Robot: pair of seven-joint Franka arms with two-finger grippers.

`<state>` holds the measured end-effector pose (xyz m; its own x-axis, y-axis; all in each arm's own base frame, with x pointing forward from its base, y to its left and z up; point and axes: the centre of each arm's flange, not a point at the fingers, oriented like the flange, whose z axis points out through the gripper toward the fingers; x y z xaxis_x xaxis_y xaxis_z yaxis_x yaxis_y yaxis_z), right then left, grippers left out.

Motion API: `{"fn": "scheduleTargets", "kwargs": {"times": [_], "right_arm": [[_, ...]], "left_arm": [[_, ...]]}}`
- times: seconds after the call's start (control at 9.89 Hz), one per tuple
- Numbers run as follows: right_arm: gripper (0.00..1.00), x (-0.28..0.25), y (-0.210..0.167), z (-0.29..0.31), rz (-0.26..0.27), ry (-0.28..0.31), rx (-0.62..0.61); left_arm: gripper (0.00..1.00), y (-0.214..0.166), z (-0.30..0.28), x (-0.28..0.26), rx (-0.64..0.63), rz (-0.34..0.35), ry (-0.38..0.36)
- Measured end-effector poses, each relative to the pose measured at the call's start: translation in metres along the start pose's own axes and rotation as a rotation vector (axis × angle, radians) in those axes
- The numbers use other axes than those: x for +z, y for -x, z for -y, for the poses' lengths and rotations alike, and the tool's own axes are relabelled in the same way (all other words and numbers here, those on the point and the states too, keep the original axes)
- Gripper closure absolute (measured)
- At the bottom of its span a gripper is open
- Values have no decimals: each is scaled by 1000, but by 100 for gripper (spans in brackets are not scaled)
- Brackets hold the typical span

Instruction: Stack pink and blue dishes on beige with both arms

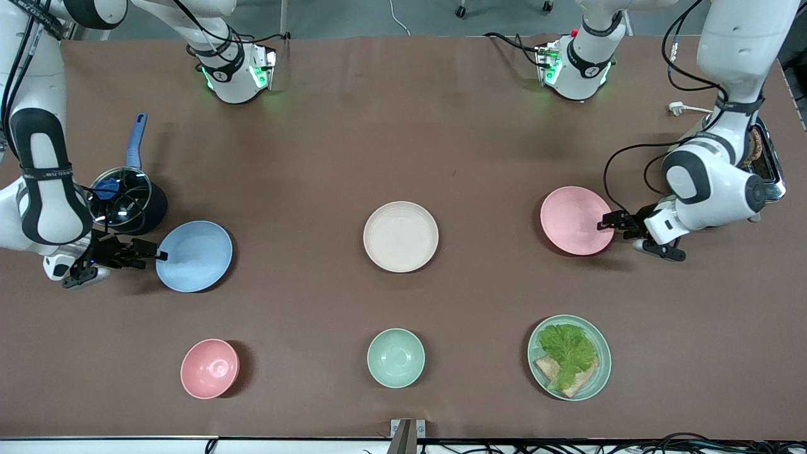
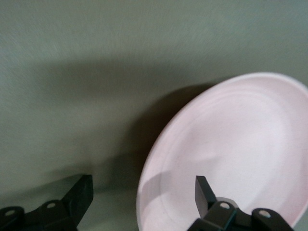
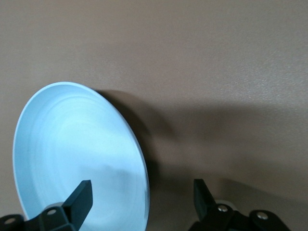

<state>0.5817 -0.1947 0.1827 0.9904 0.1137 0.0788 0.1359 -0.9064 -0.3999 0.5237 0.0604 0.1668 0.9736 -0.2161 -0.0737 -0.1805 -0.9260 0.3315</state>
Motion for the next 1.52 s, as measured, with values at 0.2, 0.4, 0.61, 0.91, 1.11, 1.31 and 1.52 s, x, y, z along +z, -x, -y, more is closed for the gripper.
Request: {"fn": "scheduleTargets", "kwargs": {"times": [0.2, 0.4, 0.61, 0.91, 1.11, 1.31, 1.52], "right_arm": [[36, 12, 2, 4, 3, 6, 3], [56, 17, 4, 4, 12, 2, 8], [89, 18, 0, 10, 27, -28, 47], [93, -18, -25, 22, 104, -64, 73], [93, -68, -54, 42, 173, -48, 121], [93, -119, -81, 78, 199, -21, 196], [93, -132, -101, 128, 205, 5, 255]], "left_arm": [[41, 1, 1, 4, -1, 5, 0], [70, 0, -2, 1, 3, 4, 4], [88, -1, -11, -14, 17, -7, 20], [95, -19, -77, -58, 56, -57, 64], [95, -36, -172, -69, 27, -59, 95], [95, -51, -284, -46, -47, -88, 108], [95, -51, -360, 0, -107, -123, 141]]}}
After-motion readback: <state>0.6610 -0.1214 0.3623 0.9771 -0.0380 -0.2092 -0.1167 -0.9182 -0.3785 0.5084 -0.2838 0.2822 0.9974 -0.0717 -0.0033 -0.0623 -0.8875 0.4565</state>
